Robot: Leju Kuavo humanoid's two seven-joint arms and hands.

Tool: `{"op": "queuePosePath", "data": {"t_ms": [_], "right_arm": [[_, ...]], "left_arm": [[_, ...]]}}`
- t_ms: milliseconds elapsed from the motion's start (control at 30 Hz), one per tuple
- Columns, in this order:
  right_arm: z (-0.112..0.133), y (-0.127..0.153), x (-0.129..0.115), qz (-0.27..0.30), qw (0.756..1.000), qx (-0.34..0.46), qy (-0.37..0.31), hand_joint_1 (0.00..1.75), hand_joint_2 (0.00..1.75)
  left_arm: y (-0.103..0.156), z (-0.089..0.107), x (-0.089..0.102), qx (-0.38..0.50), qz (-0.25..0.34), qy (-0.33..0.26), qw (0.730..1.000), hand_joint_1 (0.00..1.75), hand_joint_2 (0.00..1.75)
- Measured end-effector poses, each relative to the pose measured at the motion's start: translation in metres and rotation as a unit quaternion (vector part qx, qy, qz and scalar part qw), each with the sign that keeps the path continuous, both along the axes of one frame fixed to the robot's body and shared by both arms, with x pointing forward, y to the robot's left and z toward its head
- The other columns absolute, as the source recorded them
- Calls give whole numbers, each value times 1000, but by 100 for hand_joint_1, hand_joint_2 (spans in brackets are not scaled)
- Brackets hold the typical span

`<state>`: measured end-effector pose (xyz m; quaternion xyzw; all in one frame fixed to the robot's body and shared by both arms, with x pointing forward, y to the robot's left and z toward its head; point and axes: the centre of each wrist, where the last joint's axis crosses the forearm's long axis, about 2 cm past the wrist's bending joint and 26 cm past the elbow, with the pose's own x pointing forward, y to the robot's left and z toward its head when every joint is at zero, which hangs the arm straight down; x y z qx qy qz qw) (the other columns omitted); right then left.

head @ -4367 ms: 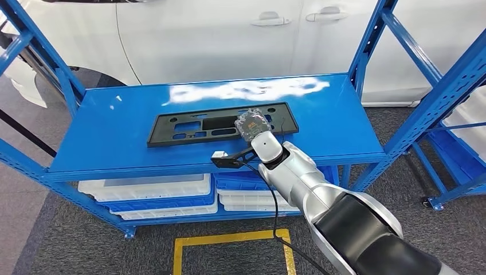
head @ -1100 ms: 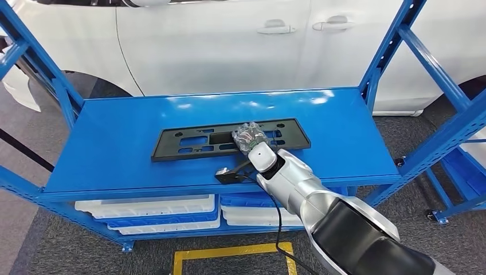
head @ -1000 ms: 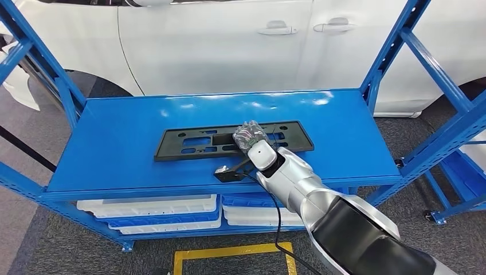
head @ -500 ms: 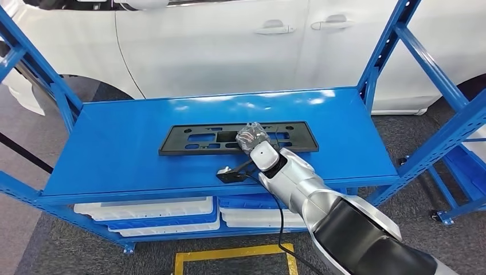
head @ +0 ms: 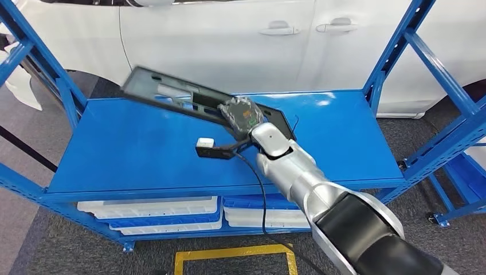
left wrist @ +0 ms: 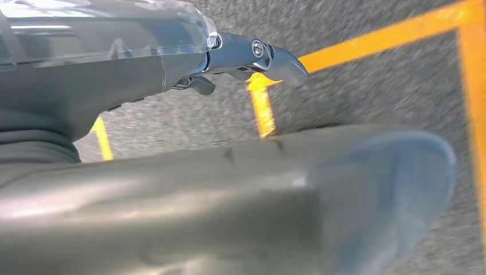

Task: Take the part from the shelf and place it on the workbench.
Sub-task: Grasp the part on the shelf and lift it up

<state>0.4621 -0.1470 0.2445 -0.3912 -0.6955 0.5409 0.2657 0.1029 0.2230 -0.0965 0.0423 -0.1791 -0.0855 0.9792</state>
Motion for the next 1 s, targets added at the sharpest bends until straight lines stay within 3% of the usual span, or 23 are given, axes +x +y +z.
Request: {"op": "queuePosePath", "data": {"t_ms": [100, 200, 267, 333, 400, 467, 567, 600, 700, 1000], "right_arm": [[45, 6, 4, 80, 983, 162, 18, 175, 175], [83, 7, -4, 176, 927, 319, 83, 175, 175], [95, 1, -14, 263, 858, 417, 140, 175, 175], [86, -9, -31, 349, 779, 489, 182, 175, 175], [53, -23, -61, 414, 711, 532, 202, 175, 175], [15, -34, -96, 449, 667, 555, 215, 175, 175], [-31, -44, -146, 453, 645, 568, 236, 175, 175], [-44, -49, -163, 453, 639, 571, 245, 175, 175], [-63, -61, -196, 461, 616, 577, 275, 175, 175], [-67, -64, -213, 474, 587, 574, 318, 175, 175]], "left_arm": [[1, -1, -2, 9, 29, -34, 999, 0, 175], [3, -1, -5, 28, 43, -81, 995, 0, 175], [3, -1, -6, 29, 51, -104, 993, 0, 87], [2, -2, -8, 13, 68, -108, 992, 0, 87], [2, -4, -16, -19, 95, -100, 990, 0, 175], [3, -6, -28, -47, 123, -91, 987, 0, 175], [7, -8, -37, -61, 139, -84, 985, 0, 44], [7, -9, -39, -63, 141, -82, 985, 0, 44], [9, -10, -44, -62, 145, -77, 984, 0, 175], [14, -9, -39, -19, 136, -66, 988, 0, 175]]}}
